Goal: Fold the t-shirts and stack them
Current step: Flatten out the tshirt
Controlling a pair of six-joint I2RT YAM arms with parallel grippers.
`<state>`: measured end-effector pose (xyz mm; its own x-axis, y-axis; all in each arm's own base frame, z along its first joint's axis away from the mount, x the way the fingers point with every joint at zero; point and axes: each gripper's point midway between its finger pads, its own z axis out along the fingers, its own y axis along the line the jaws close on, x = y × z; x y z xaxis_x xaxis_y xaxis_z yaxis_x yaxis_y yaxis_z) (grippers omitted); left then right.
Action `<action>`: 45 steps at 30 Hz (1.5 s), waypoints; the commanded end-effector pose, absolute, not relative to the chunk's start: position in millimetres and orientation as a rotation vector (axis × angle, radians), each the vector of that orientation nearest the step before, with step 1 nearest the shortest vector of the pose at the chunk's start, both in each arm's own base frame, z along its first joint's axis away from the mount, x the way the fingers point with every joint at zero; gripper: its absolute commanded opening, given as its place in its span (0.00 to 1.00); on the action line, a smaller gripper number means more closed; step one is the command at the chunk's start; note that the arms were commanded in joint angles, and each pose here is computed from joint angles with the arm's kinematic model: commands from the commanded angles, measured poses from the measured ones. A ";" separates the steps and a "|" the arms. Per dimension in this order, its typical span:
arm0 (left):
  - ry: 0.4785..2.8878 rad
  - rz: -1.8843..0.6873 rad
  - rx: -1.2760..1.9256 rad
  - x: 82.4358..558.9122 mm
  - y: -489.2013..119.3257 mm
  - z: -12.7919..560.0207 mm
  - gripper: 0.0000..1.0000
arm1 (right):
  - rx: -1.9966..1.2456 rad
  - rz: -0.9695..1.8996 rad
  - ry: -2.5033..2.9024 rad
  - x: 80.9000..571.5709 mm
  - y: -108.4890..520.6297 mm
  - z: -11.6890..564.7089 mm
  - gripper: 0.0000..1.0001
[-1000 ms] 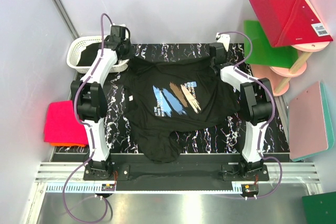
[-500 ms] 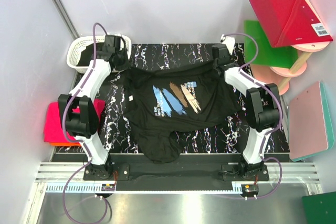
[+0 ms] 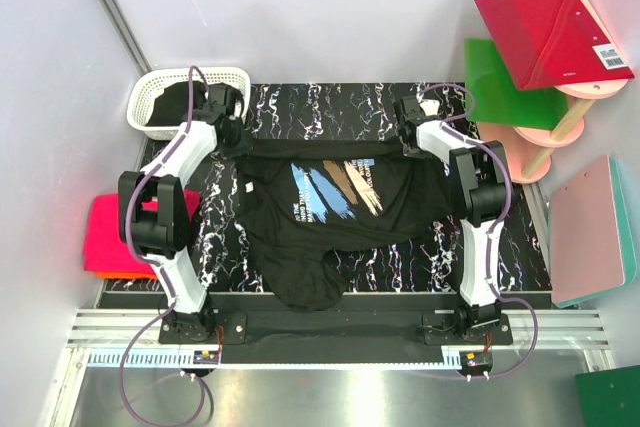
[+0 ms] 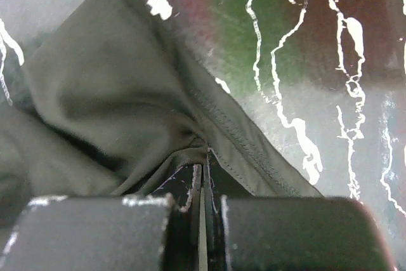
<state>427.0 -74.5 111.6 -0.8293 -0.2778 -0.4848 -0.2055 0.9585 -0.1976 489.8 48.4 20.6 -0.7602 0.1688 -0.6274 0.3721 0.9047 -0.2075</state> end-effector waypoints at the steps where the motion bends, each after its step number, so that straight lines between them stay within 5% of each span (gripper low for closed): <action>1: 2.620 -0.146 -0.387 413.6 -69.0 96.3 0.00 | 0.524 -0.456 2.504 480.8 34.0 14.0 0.00; 9: 2.447 -0.186 -0.402 420.5 -63.0 154.0 0.00 | 0.578 -0.310 2.445 492.4 35.4 56.4 0.00; 18: 1.915 -0.366 -0.327 379.9 -67.5 339.9 0.00 | 0.421 0.131 1.970 466.6 59.9 257.8 0.00; 28: 1.479 -0.435 -0.190 232.4 -49.7 452.6 0.00 | 0.117 0.420 1.460 283.1 74.3 438.6 0.00; 37: 1.123 -0.528 0.039 54.5 -50.8 538.4 0.00 | -0.062 0.527 1.093 118.9 57.9 524.5 0.00; 45: 0.900 -0.618 0.186 -39.1 -68.4 613.2 0.00 | -0.125 0.568 0.922 42.6 54.6 570.3 0.00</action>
<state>-27.4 -50.4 592.8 0.4629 -0.4254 -0.7777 0.5091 0.8458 -0.1596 71.8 51.6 554.8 0.4273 0.4111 -0.8052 -0.4785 0.8585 0.1843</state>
